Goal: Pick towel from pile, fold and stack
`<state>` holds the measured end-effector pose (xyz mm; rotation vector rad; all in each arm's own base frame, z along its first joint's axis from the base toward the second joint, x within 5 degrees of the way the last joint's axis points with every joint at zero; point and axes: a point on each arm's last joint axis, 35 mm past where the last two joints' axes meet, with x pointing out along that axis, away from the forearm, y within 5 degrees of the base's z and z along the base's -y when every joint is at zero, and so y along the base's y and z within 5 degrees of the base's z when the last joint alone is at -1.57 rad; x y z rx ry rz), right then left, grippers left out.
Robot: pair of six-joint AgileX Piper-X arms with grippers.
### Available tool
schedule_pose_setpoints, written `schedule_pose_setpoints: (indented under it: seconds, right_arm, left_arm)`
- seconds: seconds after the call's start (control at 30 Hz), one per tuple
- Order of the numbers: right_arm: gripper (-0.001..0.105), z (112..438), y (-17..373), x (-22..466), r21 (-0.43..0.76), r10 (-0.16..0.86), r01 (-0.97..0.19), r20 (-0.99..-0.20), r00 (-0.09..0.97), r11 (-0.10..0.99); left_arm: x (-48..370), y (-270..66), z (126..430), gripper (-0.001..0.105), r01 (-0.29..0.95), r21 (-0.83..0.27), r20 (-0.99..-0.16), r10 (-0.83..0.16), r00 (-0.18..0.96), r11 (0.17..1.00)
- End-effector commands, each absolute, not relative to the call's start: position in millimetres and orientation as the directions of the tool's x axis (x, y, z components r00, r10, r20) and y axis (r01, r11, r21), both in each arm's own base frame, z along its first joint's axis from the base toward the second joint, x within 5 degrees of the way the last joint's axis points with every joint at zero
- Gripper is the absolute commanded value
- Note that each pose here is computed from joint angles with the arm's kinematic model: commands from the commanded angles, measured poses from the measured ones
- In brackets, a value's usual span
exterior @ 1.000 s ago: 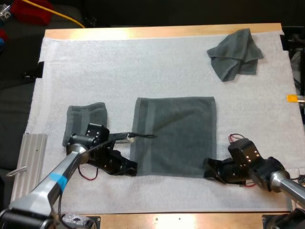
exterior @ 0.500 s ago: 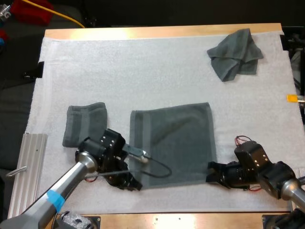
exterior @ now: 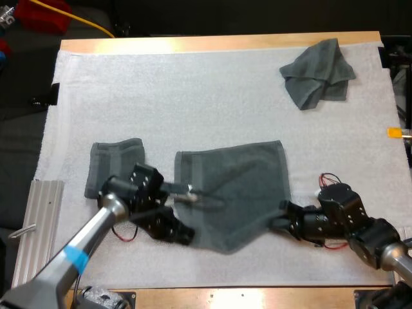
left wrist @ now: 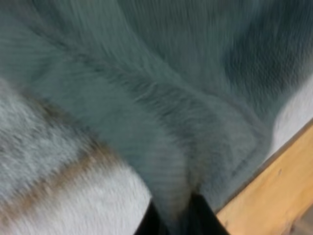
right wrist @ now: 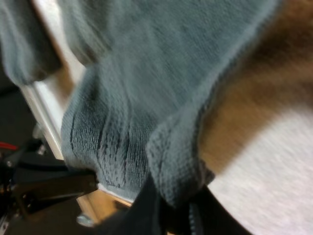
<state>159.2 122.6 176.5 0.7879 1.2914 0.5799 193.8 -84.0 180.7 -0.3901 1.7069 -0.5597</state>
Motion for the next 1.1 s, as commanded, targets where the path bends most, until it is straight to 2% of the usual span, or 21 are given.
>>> schedule_pose_setpoints:
  seconds: [0.0,0.13,0.3,0.5,0.83,1.07]
  right_arm:
    - [0.001,178.9,127.0,165.5,0.807,0.783,0.046,-0.583,0.216,0.588]
    - [0.001,169.7,135.2,178.5,0.833,0.799,0.095,-0.551,0.242,0.545]
    - [0.001,156.6,140.9,199.3,0.872,0.817,0.159,-0.490,0.303,0.464]
    - [0.001,148.5,127.5,224.9,0.894,0.807,0.215,-0.448,0.386,0.393]
    - [0.001,149.1,123.0,270.7,0.896,0.777,0.240,-0.443,0.448,0.372]
    - [0.001,144.9,128.7,293.6,0.891,0.757,0.249,-0.453,0.471,0.379]
  left_arm:
    - [202.6,-84.0,180.9,0.000,0.017,-0.589,-0.794,-0.574,-0.201,0.808]
    - [228.5,-81.1,176.9,0.000,-0.065,-0.657,-0.727,-0.655,-0.208,0.751]
    - [259.1,-80.4,169.1,0.000,-0.113,-0.673,-0.703,-0.680,-0.207,0.731]
    - [288.0,-85.7,166.1,0.000,-0.124,-0.673,-0.704,-0.683,-0.196,0.729]
    - [325.9,-84.1,165.0,0.000,-0.176,-0.680,-0.707,-0.700,-0.100,0.712]
    - [334.1,-73.8,163.4,0.000,-0.185,-0.635,-0.759,-0.650,-0.027,0.750]
